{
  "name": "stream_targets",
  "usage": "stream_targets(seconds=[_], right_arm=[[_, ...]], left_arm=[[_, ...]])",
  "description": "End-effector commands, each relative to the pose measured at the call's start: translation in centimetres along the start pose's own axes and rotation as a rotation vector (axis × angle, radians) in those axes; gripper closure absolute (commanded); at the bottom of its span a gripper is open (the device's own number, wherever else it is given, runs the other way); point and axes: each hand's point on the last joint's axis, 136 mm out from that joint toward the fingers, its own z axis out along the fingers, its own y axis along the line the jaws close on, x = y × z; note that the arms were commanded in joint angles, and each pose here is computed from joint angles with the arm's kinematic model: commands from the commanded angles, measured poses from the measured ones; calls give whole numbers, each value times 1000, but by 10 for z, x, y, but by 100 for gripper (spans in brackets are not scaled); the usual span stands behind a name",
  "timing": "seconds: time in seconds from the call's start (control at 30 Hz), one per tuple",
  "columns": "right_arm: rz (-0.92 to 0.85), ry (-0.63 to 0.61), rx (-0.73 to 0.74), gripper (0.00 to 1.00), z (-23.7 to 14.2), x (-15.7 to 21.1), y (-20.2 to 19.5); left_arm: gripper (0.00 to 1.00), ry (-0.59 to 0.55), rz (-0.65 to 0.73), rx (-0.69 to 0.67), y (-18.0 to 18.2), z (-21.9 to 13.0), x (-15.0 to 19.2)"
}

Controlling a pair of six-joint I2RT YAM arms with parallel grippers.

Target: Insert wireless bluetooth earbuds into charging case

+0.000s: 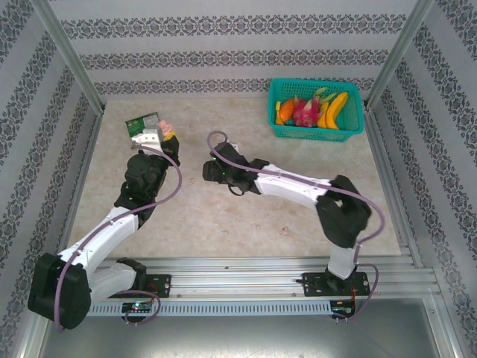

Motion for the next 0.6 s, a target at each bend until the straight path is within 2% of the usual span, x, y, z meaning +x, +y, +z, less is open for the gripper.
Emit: stream_targets(seconds=[0.0,0.3,0.57], right_arm=[[59,65,50,36,23,12,11],[10,97,128,43,73,16,43],[-32,103,225,50,96,22,43]], left_arm=[[100,-4,-64,-94,25,-2,-11],[100,3,-96,-153,55,-1,-19],[100,-5,-116,-165,65,-6,-20]])
